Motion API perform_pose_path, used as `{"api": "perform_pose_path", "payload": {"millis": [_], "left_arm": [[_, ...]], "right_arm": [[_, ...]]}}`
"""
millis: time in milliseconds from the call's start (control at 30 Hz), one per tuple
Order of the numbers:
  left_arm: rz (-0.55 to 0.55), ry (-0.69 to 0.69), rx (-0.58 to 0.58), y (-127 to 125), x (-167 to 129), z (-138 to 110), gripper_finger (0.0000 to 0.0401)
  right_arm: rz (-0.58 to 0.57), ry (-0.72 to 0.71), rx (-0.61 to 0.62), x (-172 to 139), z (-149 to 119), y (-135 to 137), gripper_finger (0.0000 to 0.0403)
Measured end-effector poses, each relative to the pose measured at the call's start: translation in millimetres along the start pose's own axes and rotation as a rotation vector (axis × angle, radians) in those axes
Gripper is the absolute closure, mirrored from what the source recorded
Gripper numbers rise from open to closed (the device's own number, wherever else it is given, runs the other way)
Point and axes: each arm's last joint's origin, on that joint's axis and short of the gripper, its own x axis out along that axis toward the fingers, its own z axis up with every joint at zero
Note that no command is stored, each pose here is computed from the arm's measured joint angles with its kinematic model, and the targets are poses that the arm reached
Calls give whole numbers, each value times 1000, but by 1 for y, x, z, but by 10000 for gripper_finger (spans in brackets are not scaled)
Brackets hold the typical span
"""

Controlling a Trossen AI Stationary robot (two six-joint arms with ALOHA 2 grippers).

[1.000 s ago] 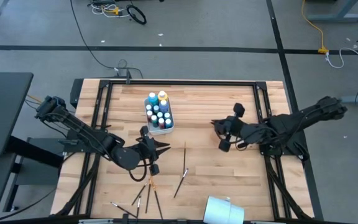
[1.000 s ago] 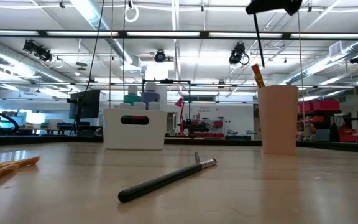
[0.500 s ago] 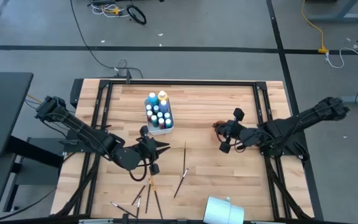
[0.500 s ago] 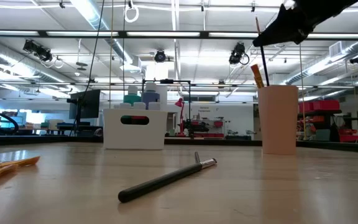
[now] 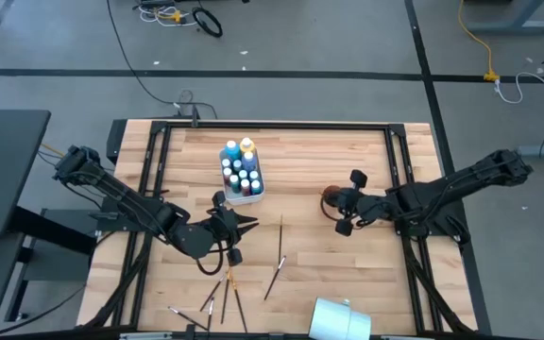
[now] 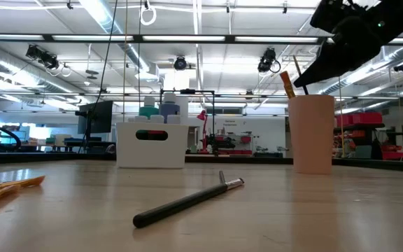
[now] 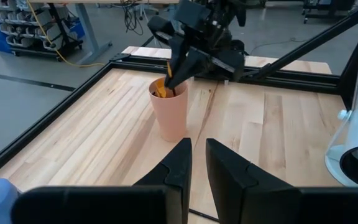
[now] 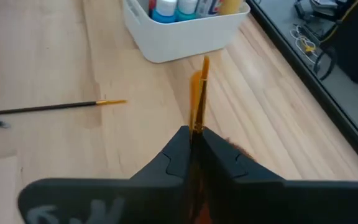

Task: Pick & Place Paint Supplies
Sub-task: Put the gold paint brush into the orange cup

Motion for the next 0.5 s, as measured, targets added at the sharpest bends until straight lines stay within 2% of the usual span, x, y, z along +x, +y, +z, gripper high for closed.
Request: {"api": "perform_pose_path", "payload": {"millis": [267, 500], "left_arm": [[-14, 25, 11, -2, 2, -4, 346], [-101, 167, -103, -8, 8, -20, 346]], "right_arm": [[-23, 7, 11, 4, 1, -6, 333], [-19, -12, -6, 4, 3, -6, 296]]}}
